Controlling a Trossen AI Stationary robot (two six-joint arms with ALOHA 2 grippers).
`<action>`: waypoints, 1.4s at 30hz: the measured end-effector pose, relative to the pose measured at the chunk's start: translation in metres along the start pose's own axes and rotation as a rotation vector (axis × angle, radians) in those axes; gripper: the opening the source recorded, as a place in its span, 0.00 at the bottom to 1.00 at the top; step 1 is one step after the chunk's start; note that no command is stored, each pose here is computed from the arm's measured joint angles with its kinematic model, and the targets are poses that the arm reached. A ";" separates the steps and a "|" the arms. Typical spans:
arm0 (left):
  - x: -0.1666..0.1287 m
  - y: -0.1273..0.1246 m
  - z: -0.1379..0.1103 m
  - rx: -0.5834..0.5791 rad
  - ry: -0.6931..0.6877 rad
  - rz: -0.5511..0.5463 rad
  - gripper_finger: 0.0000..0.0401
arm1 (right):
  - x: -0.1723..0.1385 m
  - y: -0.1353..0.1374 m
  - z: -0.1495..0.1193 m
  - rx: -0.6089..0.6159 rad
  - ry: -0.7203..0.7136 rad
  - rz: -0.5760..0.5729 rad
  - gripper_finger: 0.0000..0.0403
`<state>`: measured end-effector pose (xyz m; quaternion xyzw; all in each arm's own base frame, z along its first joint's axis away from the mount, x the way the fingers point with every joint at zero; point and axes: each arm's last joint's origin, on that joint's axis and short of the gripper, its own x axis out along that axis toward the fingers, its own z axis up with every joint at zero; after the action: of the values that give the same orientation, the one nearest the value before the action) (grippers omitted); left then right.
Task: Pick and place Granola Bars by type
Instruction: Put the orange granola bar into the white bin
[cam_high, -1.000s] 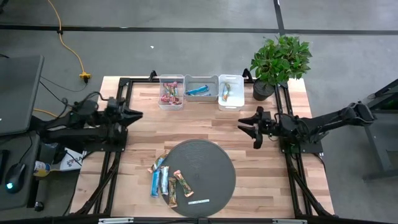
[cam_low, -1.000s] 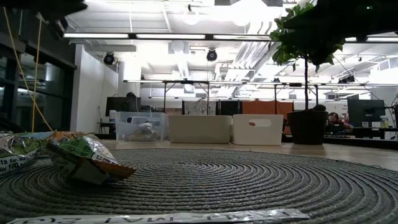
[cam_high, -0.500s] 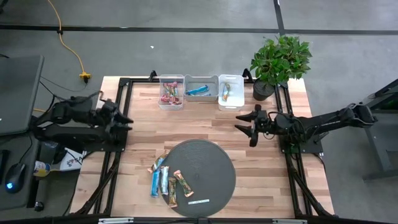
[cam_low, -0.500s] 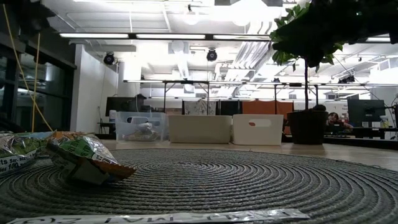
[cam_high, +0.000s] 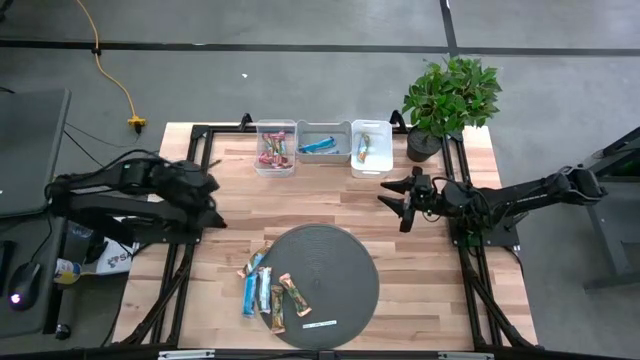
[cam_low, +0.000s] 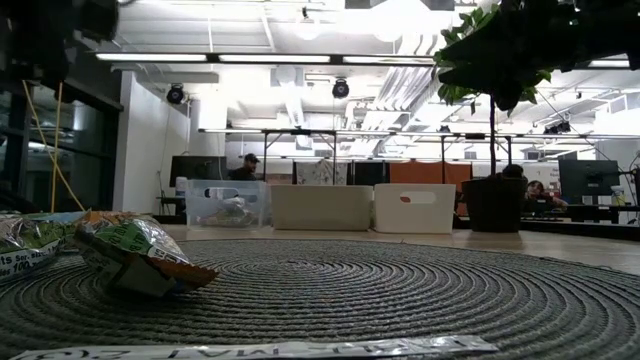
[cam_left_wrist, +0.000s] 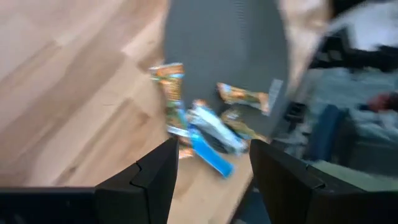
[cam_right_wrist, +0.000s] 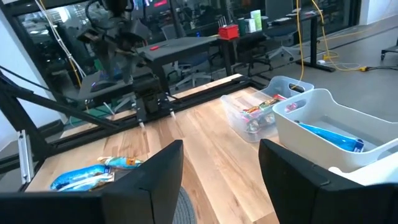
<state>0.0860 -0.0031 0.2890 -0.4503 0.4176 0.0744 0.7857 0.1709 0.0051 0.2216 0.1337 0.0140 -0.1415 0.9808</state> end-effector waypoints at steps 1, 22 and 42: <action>0.005 -0.001 0.003 -0.016 0.011 0.031 0.49 | 0.000 0.000 0.000 0.000 0.000 0.000 0.48; 0.123 -0.036 0.009 -0.061 0.097 0.437 0.49 | 0.000 0.000 0.000 0.000 0.001 0.003 0.48; 0.195 -0.041 -0.002 -0.082 0.117 0.502 0.49 | 0.000 0.001 -0.002 -0.004 0.031 0.056 0.48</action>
<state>0.2295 -0.0787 0.1739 -0.3676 0.5577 0.2577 0.6982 0.1711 0.0070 0.2203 0.1342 0.0256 -0.1119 0.9843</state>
